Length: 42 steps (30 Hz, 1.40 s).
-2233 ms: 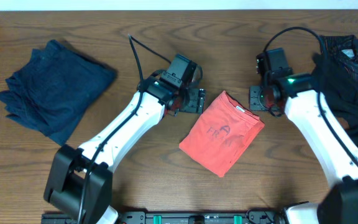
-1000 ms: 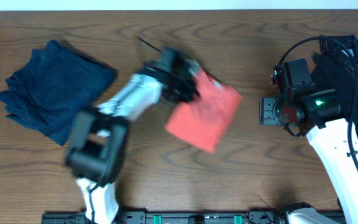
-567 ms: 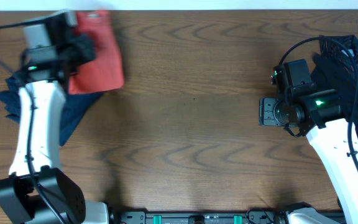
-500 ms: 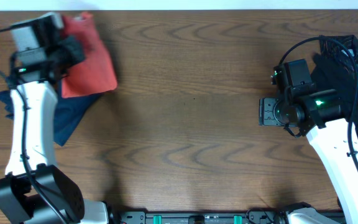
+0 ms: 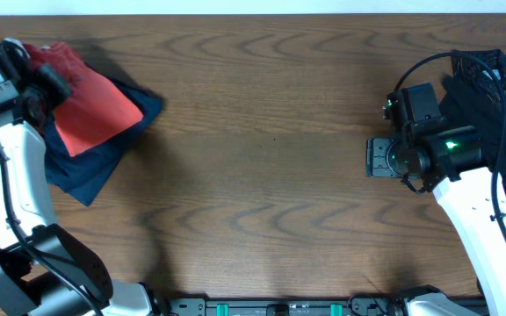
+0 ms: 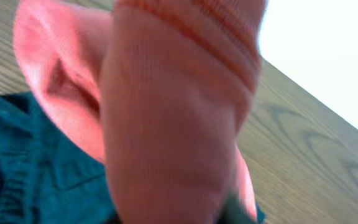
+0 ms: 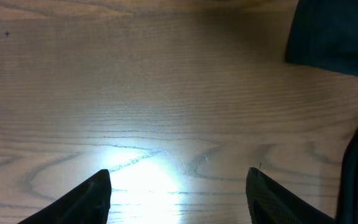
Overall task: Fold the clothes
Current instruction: 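Carry the folded red T-shirt with the left gripper onto the navy garment, then release the T-shirt and pull the left gripper back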
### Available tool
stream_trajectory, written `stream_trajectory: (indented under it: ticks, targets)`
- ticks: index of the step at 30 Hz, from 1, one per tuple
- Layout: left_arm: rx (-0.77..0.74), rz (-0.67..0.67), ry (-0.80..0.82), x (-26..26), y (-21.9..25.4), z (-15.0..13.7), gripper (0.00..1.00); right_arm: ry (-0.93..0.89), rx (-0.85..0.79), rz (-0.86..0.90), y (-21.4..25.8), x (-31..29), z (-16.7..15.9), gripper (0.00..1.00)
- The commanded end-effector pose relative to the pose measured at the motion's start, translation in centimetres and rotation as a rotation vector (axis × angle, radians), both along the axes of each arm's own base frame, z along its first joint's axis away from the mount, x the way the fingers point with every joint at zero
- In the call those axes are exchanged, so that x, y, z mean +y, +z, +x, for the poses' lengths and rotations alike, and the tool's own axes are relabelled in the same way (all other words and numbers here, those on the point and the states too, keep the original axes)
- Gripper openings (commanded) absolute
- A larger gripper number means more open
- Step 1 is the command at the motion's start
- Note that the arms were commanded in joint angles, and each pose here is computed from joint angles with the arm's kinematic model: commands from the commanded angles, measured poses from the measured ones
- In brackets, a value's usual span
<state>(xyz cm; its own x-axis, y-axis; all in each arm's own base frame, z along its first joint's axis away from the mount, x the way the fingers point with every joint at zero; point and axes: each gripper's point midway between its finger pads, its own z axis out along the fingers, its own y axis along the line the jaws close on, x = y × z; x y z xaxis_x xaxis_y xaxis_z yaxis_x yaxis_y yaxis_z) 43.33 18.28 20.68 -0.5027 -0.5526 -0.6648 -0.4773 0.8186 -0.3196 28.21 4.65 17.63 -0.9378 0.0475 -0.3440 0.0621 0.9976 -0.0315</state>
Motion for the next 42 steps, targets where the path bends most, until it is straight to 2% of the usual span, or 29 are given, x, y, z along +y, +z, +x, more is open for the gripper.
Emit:
stream_trajectory:
  ticks: [1,4,13,15,20,25,28,29,31,33,36,39,42]
  targets:
    - [-0.001,0.017,0.042,1.4,0.2,-0.5,0.7,-0.006,-0.034,-0.003,0.8,-0.2,0.5,0.68]
    - [0.0,0.016,0.06,2.1,0.2,-0.8,0.78,-0.006,-0.035,-0.003,0.9,-0.2,0.5,0.68]
    - [-0.01,-0.003,0.032,1.4,0.2,-0.5,0.79,-0.003,-0.039,-0.003,0.9,-0.2,0.6,0.68]
    - [-0.019,-0.017,0.0,0.5,0.3,-0.1,0.79,-0.003,-0.048,-0.001,1.0,-0.1,0.8,0.71]
    - [-0.033,-0.016,-0.178,-5.0,0.5,1.8,0.79,-0.003,-0.135,0.022,1.7,0.4,3.0,0.78]
    - [0.017,0.02,-0.399,-14.6,-0.3,3.0,0.81,0.01,-0.257,0.079,1.9,2.0,7.1,0.82]
    - [0.174,0.093,-0.449,-18.4,-2.7,0.9,0.91,0.009,-0.278,0.083,0.6,2.5,9.3,0.98]
    - [0.241,0.118,-0.459,-19.1,-3.6,-0.3,0.94,0.009,-0.266,0.08,0.1,2.5,9.5,0.99]
    - [0.383,0.145,-0.487,-20.4,-5.3,-3.2,0.99,0.008,-0.216,0.069,-1.1,2.4,9.0,0.99]
    - [0.527,0.115,-0.511,-21.5,-6.6,-6.7,0.98,0.006,-0.154,0.055,-1.8,2.0,7.6,0.99]
    - [0.708,0.074,-0.512,-21.7,-7.3,-11.4,0.98,-0.018,-0.172,0.07,-0.3,1.7,6.5,0.99]
    - [0.731,0.061,-0.532,-21.7,-6.5,-13.9,0.98,-0.016,-0.271,0.095,3.2,1.5,5.4,0.99]
    - [0.585,0.039,-0.554,-22.4,-4.2,-15.1,0.98,-0.02,-0.399,0.117,7.3,0.9,3.6,0.99]
